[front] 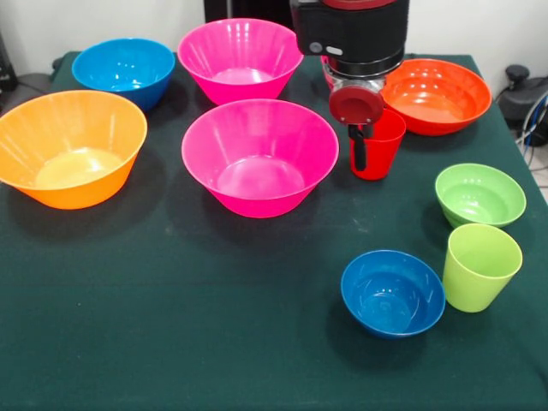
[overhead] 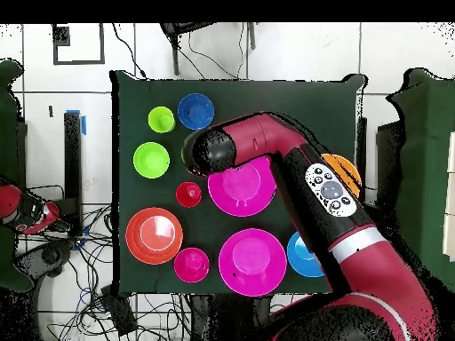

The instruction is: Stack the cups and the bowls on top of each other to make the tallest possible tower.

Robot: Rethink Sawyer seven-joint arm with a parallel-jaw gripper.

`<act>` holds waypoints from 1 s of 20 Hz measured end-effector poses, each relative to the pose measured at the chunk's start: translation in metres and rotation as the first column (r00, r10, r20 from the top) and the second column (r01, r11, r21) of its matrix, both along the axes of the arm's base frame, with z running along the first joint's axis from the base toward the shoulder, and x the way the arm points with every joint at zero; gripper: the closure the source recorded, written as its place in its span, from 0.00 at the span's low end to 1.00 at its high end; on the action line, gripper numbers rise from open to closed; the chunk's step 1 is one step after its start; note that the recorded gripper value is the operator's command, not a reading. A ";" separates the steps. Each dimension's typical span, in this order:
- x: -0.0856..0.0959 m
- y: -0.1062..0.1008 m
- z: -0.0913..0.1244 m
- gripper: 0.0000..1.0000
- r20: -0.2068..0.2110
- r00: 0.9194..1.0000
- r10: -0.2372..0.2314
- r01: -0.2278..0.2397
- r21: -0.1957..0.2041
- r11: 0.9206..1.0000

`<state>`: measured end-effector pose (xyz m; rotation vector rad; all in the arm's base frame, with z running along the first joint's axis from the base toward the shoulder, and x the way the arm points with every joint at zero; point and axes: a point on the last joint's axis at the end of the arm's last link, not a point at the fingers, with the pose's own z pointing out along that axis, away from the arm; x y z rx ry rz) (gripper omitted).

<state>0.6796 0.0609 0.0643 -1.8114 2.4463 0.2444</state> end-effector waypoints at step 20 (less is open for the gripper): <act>-0.019 -0.002 -0.002 0.00 -0.025 1.000 0.011 -0.010 0.028 1.000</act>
